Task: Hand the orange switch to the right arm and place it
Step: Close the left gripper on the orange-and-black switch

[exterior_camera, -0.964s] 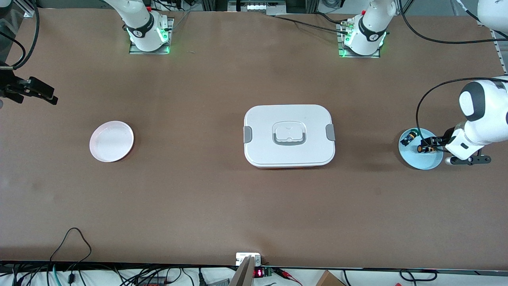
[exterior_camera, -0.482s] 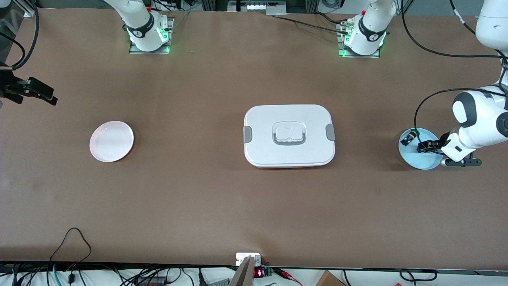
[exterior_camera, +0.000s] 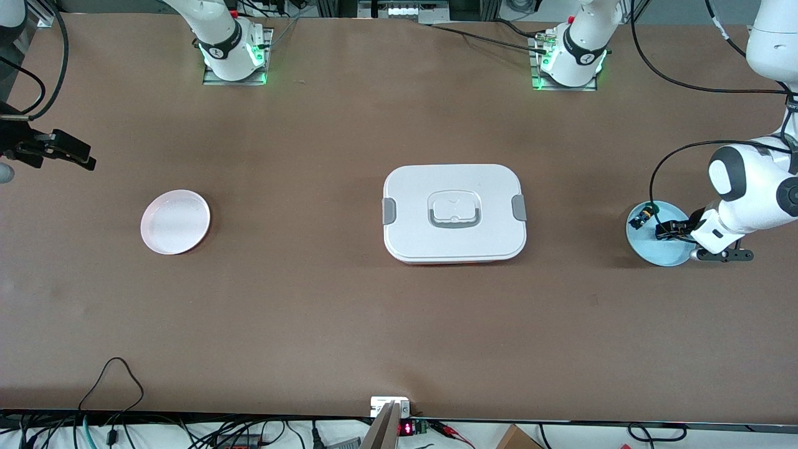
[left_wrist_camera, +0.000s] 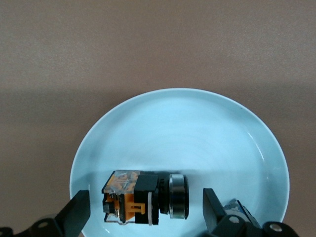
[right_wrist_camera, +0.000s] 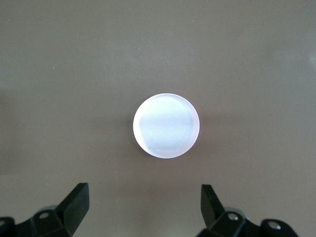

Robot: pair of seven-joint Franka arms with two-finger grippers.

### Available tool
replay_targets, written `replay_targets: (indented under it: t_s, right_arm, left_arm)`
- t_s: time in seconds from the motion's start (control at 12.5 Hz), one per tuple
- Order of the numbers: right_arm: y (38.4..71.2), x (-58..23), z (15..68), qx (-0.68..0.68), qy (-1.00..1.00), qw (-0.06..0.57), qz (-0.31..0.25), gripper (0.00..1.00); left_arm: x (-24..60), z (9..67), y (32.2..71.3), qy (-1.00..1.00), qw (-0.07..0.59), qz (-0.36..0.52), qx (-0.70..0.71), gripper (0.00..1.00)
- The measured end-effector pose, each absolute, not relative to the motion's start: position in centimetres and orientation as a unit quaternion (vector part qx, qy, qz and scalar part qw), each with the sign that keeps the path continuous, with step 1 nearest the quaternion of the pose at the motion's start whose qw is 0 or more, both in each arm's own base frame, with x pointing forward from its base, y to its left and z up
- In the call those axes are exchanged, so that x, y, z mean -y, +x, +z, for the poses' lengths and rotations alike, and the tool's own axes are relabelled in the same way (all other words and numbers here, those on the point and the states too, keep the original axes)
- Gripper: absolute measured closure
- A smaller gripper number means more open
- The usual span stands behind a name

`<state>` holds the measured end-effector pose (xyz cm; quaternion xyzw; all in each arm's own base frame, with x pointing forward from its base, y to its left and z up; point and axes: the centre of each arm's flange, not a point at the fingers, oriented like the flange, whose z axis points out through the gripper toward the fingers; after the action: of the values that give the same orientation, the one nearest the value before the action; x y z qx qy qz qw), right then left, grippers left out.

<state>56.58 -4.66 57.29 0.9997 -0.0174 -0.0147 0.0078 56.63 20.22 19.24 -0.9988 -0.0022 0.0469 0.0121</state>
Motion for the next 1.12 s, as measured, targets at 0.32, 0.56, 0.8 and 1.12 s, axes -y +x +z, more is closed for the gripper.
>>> replay_targets:
  t_s: [0.32,0.56,0.8,1.12]
  right_arm:
    - [56.6,5.2,57.2,0.023,1.0,0.008,-0.015,0.0]
    - [56.7,5.3,57.4,0.023,1.0,0.008,-0.012,0.0]
    - [56.8,5.4,58.2,0.024,1.0,0.009,-0.004,0.0]
    - [56.7,6.9,58.4,0.015,1.0,0.009,-0.002,0.0]
  left_arm:
    - [-20.1,18.3,56.5,-0.999,0.011,0.045,-0.004,0.0]
    - [-20.0,17.6,56.4,-0.999,0.009,0.046,-0.015,0.0]
    - [-20.1,17.5,56.4,-0.999,0.008,0.046,-0.022,0.07]
    - [-20.9,17.5,56.1,-0.997,0.006,0.046,-0.053,0.28]
